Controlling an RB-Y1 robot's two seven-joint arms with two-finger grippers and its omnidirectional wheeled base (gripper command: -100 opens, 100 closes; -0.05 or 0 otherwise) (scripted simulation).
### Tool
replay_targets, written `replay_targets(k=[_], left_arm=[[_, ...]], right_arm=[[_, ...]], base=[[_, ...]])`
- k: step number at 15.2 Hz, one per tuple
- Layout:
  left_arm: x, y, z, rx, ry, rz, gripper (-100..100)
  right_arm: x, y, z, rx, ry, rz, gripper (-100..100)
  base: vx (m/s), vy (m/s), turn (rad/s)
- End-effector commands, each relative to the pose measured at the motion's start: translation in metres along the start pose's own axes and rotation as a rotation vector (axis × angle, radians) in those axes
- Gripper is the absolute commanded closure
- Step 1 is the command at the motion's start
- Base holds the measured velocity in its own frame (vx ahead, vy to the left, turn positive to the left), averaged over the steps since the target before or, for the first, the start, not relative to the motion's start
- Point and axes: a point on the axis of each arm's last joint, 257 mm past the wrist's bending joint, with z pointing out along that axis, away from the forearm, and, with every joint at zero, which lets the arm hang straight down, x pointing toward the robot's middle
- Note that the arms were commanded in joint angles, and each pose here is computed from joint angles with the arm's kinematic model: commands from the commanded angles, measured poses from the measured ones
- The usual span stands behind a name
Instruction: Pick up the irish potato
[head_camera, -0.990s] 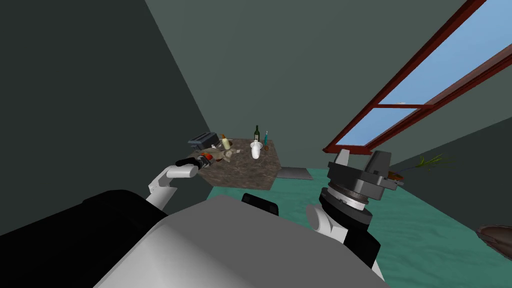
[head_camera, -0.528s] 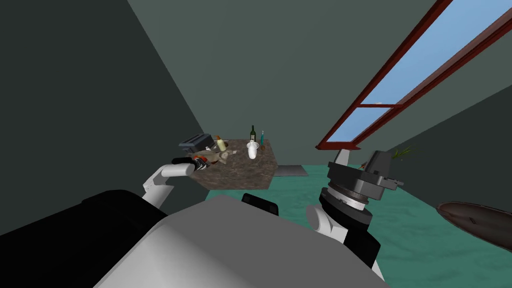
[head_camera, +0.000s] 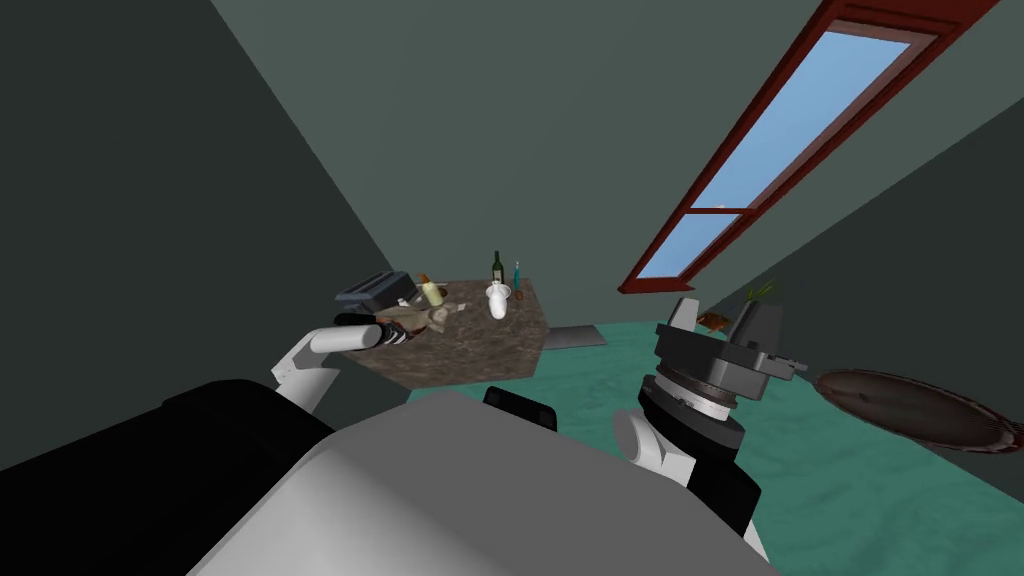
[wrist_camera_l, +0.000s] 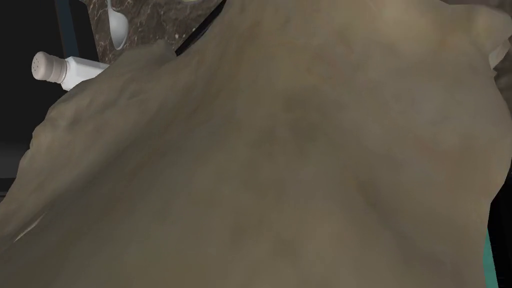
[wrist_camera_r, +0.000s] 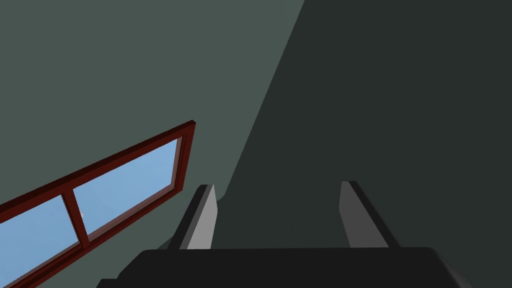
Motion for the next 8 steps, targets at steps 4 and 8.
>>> replay_targets(k=[4,8], left_arm=[[-0.026,-0.001,-0.003,-0.062,-0.076,-0.117,-100],[-0.041,0.004,-0.007,-0.107,-0.129,-0.168,-100]], right_arm=[[0.0,0.0,0.0,0.0,0.0,0.0,0],[0.0,0.0,0.0,0.0,0.0,0.0,0]], base=[[0.004,0.014,-0.163],[0.003,0.02,-0.143]])
